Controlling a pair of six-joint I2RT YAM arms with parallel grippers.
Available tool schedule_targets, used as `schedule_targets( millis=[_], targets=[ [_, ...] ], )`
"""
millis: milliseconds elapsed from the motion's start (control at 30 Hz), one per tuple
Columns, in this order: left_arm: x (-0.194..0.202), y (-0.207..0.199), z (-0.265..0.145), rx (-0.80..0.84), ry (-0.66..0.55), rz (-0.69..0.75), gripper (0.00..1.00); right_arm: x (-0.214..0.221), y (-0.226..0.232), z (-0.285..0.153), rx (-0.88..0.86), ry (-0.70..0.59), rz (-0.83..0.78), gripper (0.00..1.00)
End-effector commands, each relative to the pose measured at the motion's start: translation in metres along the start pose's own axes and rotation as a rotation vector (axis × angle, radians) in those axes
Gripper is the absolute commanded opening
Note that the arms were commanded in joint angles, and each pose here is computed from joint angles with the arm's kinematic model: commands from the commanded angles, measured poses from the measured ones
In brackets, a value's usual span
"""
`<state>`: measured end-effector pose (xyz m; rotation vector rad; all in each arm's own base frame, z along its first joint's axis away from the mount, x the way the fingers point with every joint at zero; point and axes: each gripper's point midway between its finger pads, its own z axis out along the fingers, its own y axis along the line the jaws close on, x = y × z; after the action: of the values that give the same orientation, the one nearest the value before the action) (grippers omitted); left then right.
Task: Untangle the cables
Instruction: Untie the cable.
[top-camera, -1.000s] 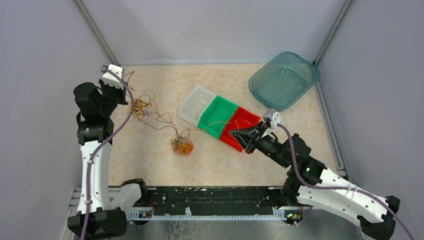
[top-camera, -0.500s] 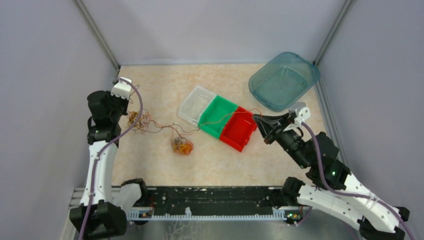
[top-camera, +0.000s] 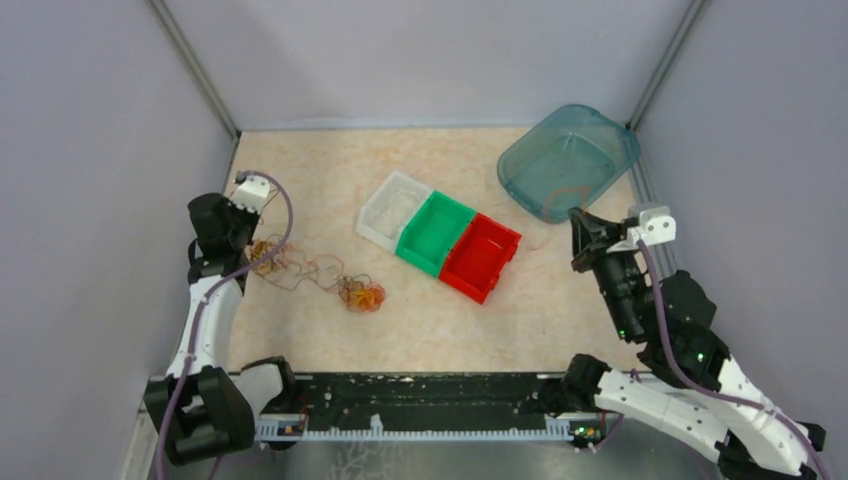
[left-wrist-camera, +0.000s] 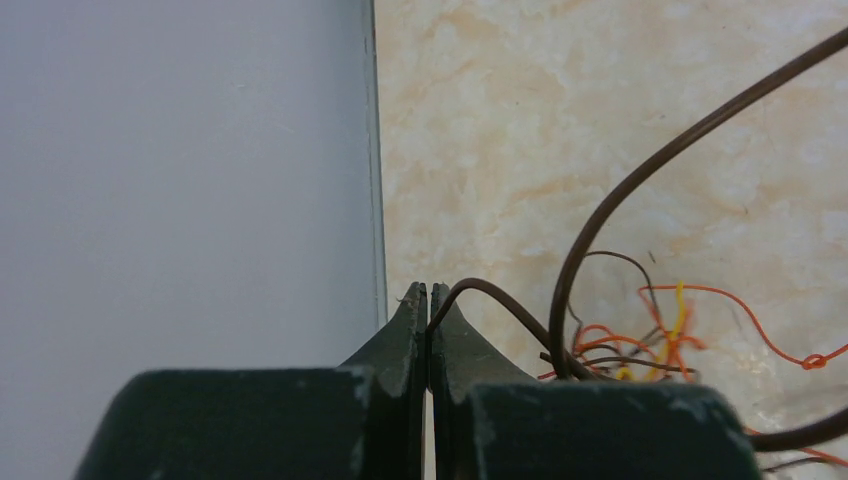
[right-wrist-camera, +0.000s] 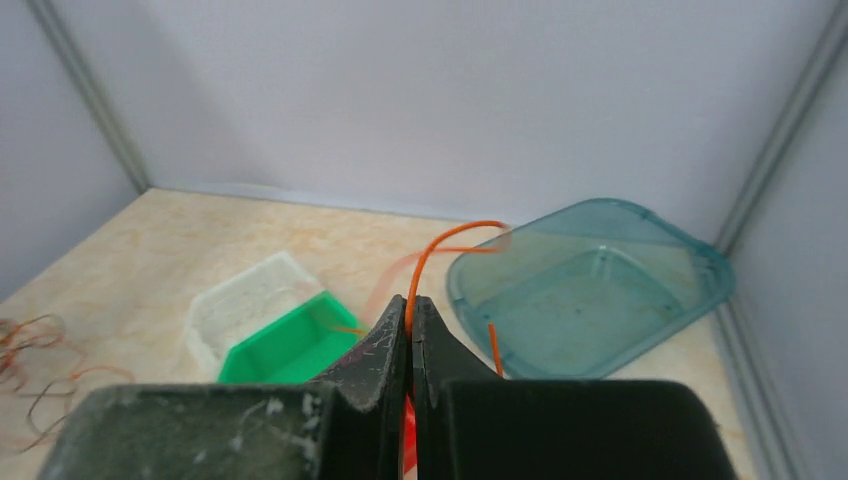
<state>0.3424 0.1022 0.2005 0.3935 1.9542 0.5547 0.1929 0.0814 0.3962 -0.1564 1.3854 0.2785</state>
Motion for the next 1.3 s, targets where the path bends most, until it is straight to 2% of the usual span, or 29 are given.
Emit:
schedule_targets(
  millis=[0, 100, 267, 433, 867, 1267],
  targets=[
    [0.004, 0.017, 0.006, -0.067, -0.011, 0.033, 0.0, -0.04, -0.054, -0.016, 0.221, -0.085, -0.028, 0.0],
    [0.007, 0.006, 0.008, -0.005, -0.015, -0.001, 0.0, -0.059, -0.062, -0.025, 0.224, -0.138, 0.005, 0.0],
    [-0.026, -0.036, -0.01, 0.253, -0.129, -0.12, 0.0, -0.046, -0.025, -0.01, 0.083, -0.088, 0.008, 0.0],
    [-0.053, -0.061, -0.03, 0.445, -0.169, -0.252, 0.0, -0.044, 0.009, 0.004, -0.029, -0.063, 0.037, 0.0],
    [-0.094, -0.055, -0.052, 0.516, -0.247, -0.325, 0.0, 0.009, 0.088, 0.043, -0.206, 0.052, 0.056, 0.0],
    [-0.126, -0.055, -0.073, 0.6, -0.316, -0.385, 0.0, 0.071, 0.108, 0.079, -0.248, 0.166, 0.059, 0.0]
  ],
)
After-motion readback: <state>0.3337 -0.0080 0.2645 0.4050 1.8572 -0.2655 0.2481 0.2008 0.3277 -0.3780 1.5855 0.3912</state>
